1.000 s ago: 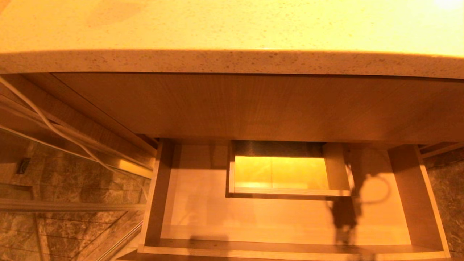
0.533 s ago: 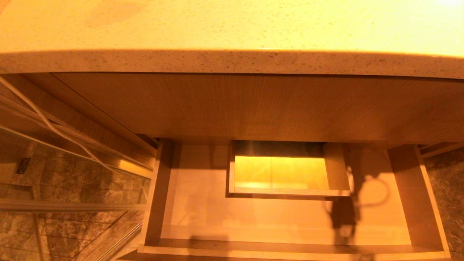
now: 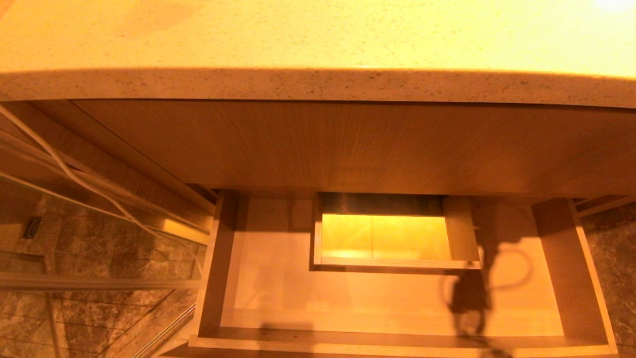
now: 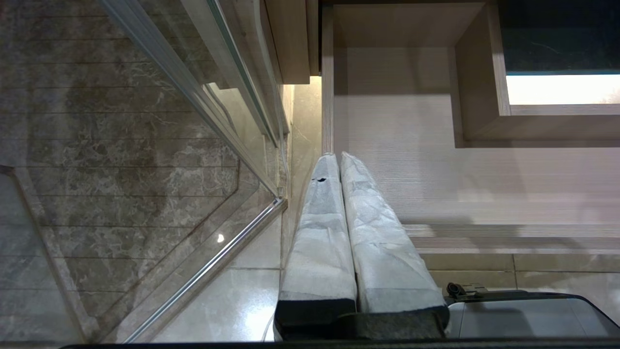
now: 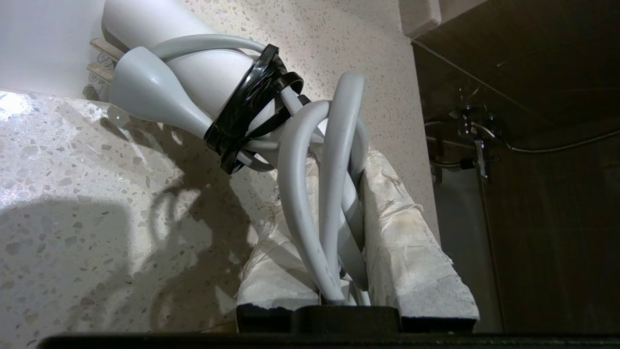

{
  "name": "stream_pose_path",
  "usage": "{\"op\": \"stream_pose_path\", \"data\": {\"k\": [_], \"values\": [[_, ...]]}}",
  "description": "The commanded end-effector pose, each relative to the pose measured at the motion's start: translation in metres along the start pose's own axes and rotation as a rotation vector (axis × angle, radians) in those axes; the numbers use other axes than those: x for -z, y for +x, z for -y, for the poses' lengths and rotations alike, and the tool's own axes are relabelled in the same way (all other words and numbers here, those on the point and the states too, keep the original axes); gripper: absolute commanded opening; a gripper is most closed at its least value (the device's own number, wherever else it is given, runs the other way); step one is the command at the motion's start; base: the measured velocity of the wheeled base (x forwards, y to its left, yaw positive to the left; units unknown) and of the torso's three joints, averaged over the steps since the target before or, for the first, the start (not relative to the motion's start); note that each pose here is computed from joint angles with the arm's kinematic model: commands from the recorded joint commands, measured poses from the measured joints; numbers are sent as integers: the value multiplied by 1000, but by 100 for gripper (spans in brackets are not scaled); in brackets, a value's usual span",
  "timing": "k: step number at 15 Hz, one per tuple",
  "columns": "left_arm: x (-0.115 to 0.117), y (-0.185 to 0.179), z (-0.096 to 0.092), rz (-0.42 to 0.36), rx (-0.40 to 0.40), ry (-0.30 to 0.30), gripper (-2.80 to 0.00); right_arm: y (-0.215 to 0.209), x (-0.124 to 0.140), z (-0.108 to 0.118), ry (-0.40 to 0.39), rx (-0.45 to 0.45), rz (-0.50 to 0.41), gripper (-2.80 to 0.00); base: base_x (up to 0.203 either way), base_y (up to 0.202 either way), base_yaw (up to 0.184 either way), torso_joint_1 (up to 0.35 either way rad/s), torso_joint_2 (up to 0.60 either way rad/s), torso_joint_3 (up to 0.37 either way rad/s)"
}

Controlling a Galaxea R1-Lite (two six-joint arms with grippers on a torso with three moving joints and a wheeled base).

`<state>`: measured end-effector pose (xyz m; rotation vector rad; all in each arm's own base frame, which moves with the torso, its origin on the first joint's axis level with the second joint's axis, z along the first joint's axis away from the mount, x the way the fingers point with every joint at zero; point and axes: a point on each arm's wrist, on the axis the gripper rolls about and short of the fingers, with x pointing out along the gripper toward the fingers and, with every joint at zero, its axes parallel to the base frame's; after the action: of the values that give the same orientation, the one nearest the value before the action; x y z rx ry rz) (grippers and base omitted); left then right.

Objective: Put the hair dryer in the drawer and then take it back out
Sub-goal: Pick up the hairdryer

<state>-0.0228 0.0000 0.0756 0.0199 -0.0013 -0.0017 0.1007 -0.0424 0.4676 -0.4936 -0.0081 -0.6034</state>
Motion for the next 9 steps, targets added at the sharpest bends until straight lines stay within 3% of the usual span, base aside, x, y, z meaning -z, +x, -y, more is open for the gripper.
{"op": "stream_pose_path", "data": {"k": [1, 9], "values": [[0, 0, 0, -1, 0, 0, -280, -13, -3, 5, 0, 16, 25, -280, 0, 0, 0, 0, 0, 0], [0, 0, 0, -1, 0, 0, -280, -55, -1, 15, -21, 70, 117, -280, 0, 0, 0, 0, 0, 0]]}}
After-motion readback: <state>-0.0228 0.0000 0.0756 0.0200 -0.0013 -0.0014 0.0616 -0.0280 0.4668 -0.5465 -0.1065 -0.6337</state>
